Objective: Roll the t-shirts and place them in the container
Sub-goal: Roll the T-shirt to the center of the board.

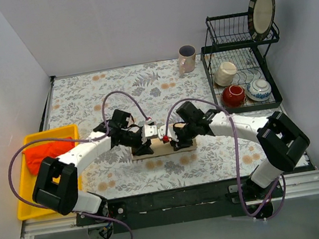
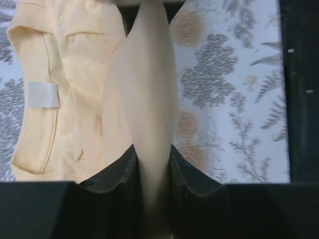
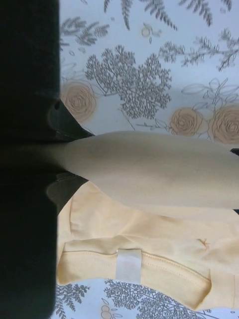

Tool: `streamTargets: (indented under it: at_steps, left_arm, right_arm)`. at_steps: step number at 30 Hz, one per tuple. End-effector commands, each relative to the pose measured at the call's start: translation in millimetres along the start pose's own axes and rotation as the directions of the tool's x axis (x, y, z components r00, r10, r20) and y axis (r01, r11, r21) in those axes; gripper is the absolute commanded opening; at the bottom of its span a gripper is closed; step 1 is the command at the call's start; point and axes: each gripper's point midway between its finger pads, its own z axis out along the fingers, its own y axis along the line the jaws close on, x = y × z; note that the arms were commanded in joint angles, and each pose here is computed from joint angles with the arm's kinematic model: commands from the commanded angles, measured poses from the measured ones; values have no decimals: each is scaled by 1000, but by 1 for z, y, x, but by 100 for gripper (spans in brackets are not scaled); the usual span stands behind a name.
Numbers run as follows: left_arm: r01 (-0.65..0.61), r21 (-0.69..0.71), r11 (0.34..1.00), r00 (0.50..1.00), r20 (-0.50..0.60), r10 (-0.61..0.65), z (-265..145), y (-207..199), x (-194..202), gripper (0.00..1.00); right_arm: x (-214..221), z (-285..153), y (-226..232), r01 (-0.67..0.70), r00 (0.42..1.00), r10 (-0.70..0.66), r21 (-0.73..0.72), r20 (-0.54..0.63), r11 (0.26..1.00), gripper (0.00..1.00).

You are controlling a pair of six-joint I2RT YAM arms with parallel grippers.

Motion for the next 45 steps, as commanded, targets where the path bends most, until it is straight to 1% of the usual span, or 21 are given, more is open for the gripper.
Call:
streamTargets:
  at_steps: [1,4,9,12,16,18,20,21,23,24,26,27,29,33,36,38,40,41,42,44,45]
  left_arm:
    - [341,263,903,934,-201,-294,-35,-70,29,8]
    - [410,339,847,907,-246,-341,-38,-75,24,7]
    - [525,413,744,848,-328,-417,-35,-69,28,7]
    - [532,409,741,842,-346,-414,-34,-56,32,7]
    - [596,409,691,798,-395,-455,-31,-47,50,7]
    - [611,403,681,788,-395,-473,-29,-39,55,6]
    - [635,398,662,769,-401,-497,-27,-31,64,6]
    - [642,394,657,763,-405,-504,-27,-28,67,6]
    - [672,387,632,738,-421,-527,-24,-23,78,6]
    - [671,380,637,738,-419,-528,-23,-18,82,7]
    - [688,357,632,721,-431,-542,-21,-11,90,13]
    - [681,347,645,727,-424,-540,-17,-3,93,16]
    - [686,306,660,720,-415,-556,-17,9,99,29]
    - [691,219,689,711,-378,-593,-33,38,109,40]
    - [673,140,727,729,-296,-618,-54,67,97,41]
    - [600,61,798,784,-245,-570,-70,79,79,47]
    - [423,-42,905,894,-144,-425,-86,94,43,56]
    - [359,-82,930,923,-119,-366,-81,93,40,59]
    - [295,-85,952,943,-135,-304,-73,84,31,63]
    - [189,-115,975,971,-129,-203,-68,62,15,67]
    - [86,-130,988,989,-109,-100,-55,61,-2,71]
  right_arm:
    - [19,-38,43,-173,983,157,-205,-92,963,1]
    - [22,-50,51,-216,974,189,-273,-122,937,1]
    - [34,-57,54,-371,928,327,-364,-179,854,1]
    - [41,-53,43,-414,910,371,-387,-184,824,1]
    - [51,-48,39,-477,878,424,-446,-221,757,1]
    - [51,-47,28,-478,877,431,-453,-210,752,1]
    - [57,-43,29,-518,853,468,-480,-230,708,1]
    - [56,-42,20,-518,852,474,-477,-220,710,1]
    - [63,-37,21,-538,839,488,-511,-242,671,1]
    - [60,-36,14,-529,843,484,-522,-235,669,1]
    - [67,-24,12,-571,810,532,-544,-249,615,1]
    - [70,-20,10,-586,798,545,-544,-258,601,1]
    - [81,-9,7,-609,780,562,-547,-277,574,2]
    - [98,4,1,-667,732,594,-526,-333,528,3]
    - [103,8,-2,-705,691,636,-515,-344,487,4]
    - [105,12,-7,-721,672,654,-506,-347,472,4]
    - [105,15,-10,-741,646,679,-501,-348,448,4]
    - [104,16,-12,-743,643,683,-499,-347,446,3]
    - [104,18,-12,-751,634,688,-493,-354,439,3]
    - [109,22,-12,-763,622,692,-480,-367,432,3]
    - [113,24,-11,-776,608,695,-470,-383,420,3]
